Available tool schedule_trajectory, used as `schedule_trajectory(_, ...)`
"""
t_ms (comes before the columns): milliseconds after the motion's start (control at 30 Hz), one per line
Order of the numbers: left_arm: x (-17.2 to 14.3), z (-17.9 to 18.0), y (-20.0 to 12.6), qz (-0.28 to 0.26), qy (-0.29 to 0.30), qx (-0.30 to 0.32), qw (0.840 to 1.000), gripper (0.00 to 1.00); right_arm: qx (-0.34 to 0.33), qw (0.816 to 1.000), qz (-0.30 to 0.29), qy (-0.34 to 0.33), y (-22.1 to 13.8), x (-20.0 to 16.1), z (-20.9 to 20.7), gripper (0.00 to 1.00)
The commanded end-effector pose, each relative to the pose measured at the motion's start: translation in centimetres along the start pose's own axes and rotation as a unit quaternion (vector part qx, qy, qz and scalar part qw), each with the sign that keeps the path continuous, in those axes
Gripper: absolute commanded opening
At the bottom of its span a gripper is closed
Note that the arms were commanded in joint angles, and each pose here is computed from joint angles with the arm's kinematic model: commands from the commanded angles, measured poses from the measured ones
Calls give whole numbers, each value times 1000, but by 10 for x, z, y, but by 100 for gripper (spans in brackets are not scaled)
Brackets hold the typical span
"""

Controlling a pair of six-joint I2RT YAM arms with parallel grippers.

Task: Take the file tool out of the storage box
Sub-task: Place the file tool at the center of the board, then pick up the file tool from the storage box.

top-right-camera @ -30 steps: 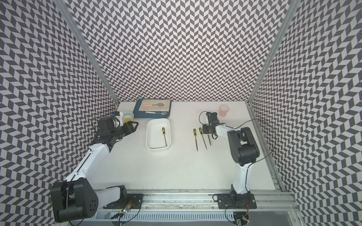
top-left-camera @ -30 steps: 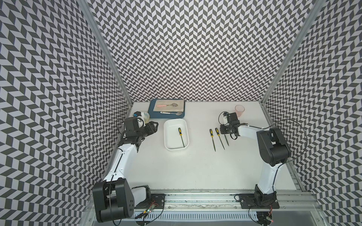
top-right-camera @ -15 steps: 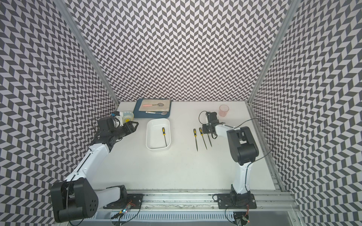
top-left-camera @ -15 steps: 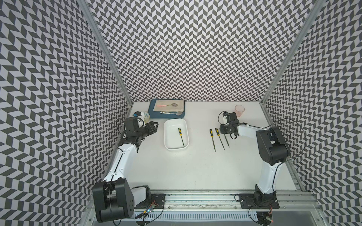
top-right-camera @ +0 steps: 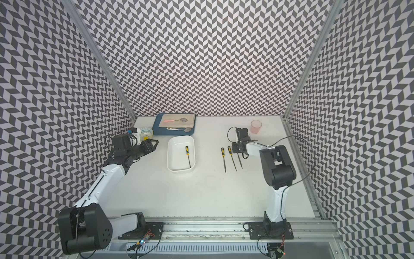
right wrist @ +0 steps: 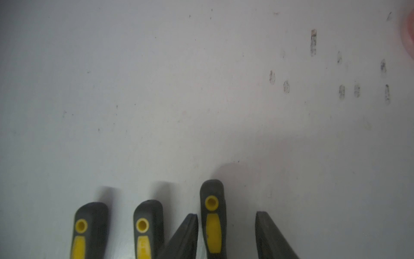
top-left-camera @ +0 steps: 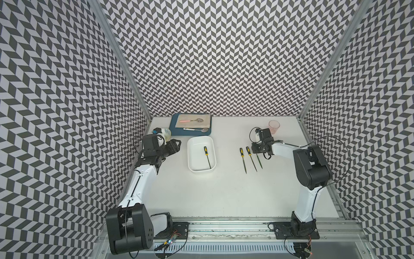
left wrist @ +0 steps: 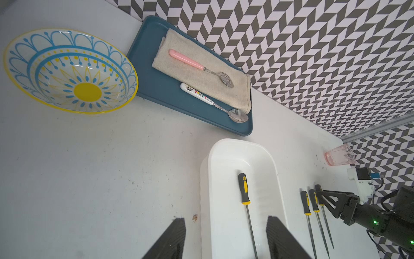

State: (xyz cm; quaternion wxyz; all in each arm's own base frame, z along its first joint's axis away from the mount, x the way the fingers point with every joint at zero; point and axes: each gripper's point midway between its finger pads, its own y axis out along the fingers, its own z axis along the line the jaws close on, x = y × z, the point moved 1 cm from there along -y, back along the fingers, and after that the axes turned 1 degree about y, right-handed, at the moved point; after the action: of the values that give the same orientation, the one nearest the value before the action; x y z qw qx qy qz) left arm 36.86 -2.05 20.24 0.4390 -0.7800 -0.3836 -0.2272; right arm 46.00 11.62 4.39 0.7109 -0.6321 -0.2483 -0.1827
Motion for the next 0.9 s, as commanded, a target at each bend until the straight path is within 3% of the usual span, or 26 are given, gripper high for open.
schedule_trajectory(0,2,-3,0,0,10,-3,1000,62,3,997,-75,2,-45,48,6,47)
schedule_trajectory(167,4,-2,1,-3,7,-2,1000,62,54,988,-137,-37,-91,75,66,51)
schedule_trajectory(300,1,0,2,2,6,2,1000,62,103,979,-156,-87,-114,71,134,52)
schedule_trajectory(567,3,-1,-1,-8,7,4,1000,62,214,952,-187,-112,-145,67,248,53)
schedule_trajectory(700,1,-1,0,-3,5,4,1000,62,217,948,-187,-140,-131,54,296,53)
schedule_trajectory(867,3,-2,-2,-7,6,1,1000,62,145,965,-145,-162,-83,42,326,54)
